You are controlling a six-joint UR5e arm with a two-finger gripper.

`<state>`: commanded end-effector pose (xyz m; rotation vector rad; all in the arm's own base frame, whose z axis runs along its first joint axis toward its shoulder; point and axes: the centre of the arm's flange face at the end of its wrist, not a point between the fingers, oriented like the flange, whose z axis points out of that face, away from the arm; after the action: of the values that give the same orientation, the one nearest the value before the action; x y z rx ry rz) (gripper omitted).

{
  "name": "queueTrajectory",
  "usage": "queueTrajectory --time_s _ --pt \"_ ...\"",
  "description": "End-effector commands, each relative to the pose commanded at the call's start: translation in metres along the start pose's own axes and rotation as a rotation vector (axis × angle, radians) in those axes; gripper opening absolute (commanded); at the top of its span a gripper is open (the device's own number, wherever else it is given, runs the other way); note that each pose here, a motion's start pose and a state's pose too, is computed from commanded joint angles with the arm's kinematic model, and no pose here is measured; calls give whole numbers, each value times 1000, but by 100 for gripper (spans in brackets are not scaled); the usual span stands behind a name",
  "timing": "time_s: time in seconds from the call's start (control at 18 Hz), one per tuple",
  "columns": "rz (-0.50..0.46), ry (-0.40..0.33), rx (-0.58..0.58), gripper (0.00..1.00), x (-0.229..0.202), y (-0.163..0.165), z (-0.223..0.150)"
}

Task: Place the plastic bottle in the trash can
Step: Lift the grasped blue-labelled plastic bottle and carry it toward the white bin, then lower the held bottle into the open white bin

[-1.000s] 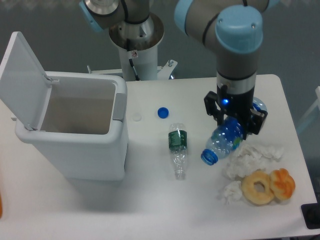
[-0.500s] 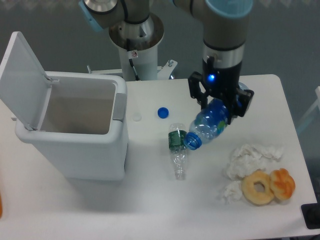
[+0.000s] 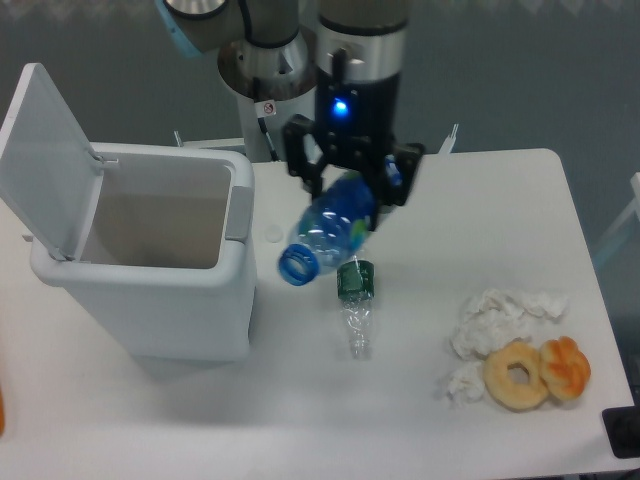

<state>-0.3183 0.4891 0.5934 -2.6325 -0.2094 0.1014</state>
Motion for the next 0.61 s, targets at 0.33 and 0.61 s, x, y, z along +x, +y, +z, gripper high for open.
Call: queueTrajectory --time_s 0.33,0.61 --pt "-63 42 83 30 36 -18 -6" --pt "-111 61 139 30 66 -26 -4"
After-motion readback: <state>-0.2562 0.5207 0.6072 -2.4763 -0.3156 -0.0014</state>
